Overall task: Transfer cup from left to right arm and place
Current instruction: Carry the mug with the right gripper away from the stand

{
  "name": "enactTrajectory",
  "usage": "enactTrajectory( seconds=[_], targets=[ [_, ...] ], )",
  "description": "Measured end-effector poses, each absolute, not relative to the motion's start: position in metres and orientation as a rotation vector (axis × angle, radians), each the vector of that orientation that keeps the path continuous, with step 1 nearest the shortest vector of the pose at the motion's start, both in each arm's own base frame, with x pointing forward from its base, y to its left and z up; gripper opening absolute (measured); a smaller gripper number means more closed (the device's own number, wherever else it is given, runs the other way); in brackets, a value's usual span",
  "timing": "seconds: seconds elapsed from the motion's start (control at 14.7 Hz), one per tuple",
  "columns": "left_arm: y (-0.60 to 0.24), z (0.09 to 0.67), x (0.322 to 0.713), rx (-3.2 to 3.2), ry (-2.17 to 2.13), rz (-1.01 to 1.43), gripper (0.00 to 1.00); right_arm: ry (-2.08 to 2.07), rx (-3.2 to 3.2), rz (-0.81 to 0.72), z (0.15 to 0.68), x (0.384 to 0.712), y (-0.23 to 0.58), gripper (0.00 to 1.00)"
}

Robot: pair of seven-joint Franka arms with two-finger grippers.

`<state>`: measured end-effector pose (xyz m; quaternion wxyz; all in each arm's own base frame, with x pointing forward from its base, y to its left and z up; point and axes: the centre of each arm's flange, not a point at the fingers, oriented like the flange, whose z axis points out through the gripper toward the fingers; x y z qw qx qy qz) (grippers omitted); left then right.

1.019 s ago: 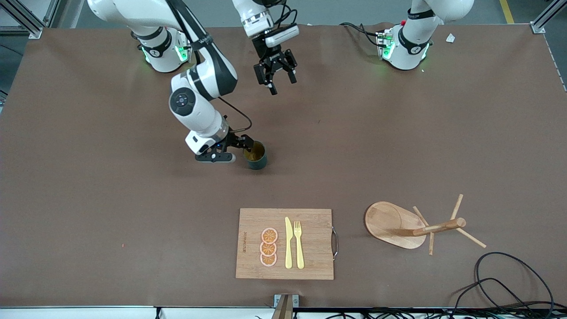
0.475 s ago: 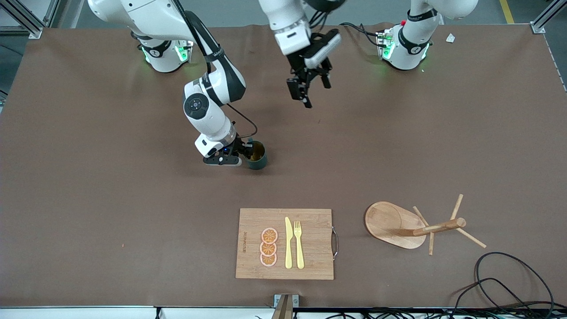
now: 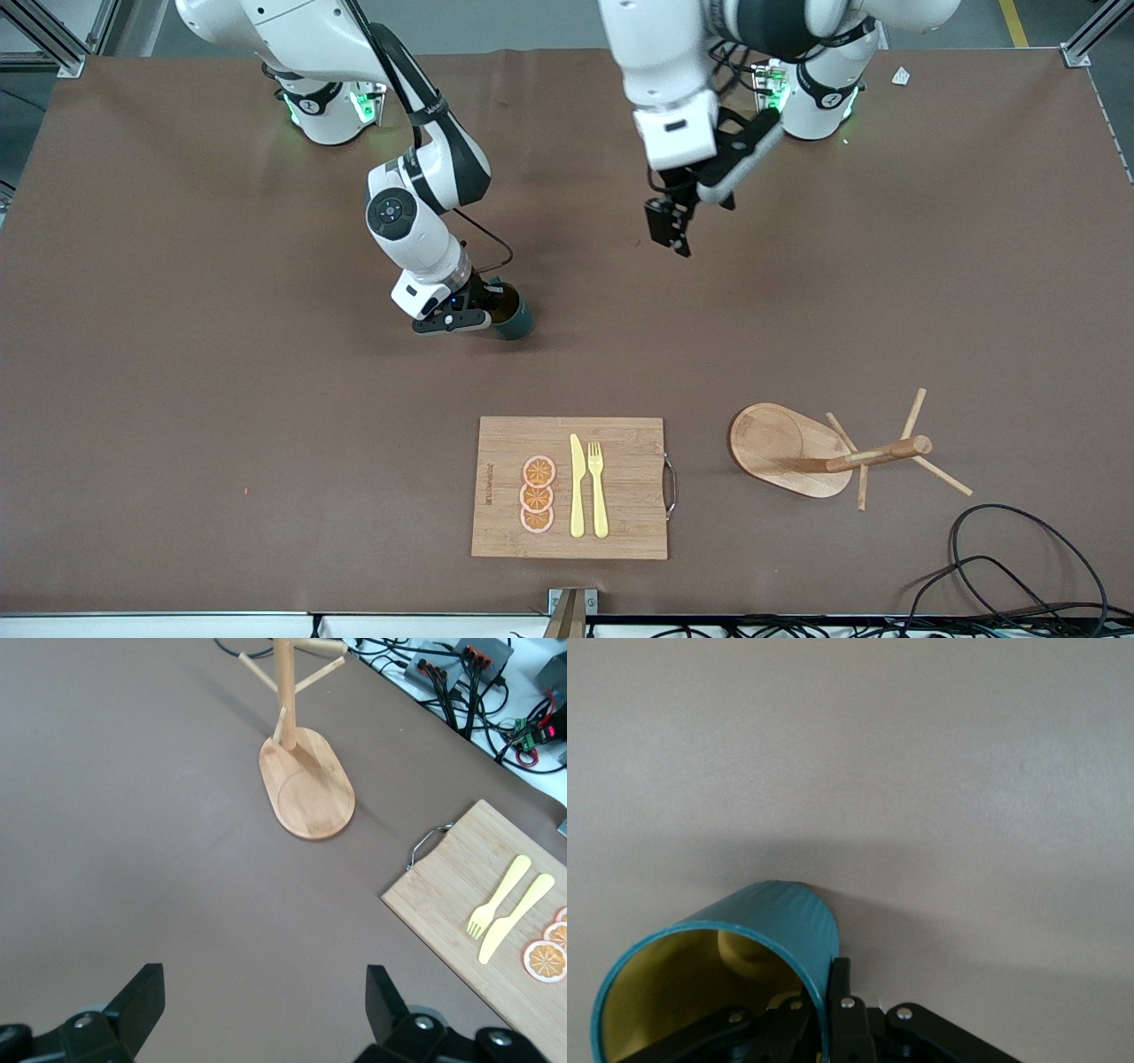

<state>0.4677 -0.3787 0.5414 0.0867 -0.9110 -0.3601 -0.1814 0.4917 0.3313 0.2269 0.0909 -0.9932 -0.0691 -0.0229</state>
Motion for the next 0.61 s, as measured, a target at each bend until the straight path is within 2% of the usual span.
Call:
enactTrajectory(
  seconds=[0.27,0.61],
  targets=[
    [-0.298,0.584,0.530,-2.845,-1.005,-0.399,1.00,-0.422,-2.947,0.020,0.247,0.517,0.279,0.04],
    [-0.209,0.615,0.572,-3.034,-0.792,-0.271,1.00,-0.833,-2.888,0.061,0.300,0.560,0.121,0.04]
  ],
)
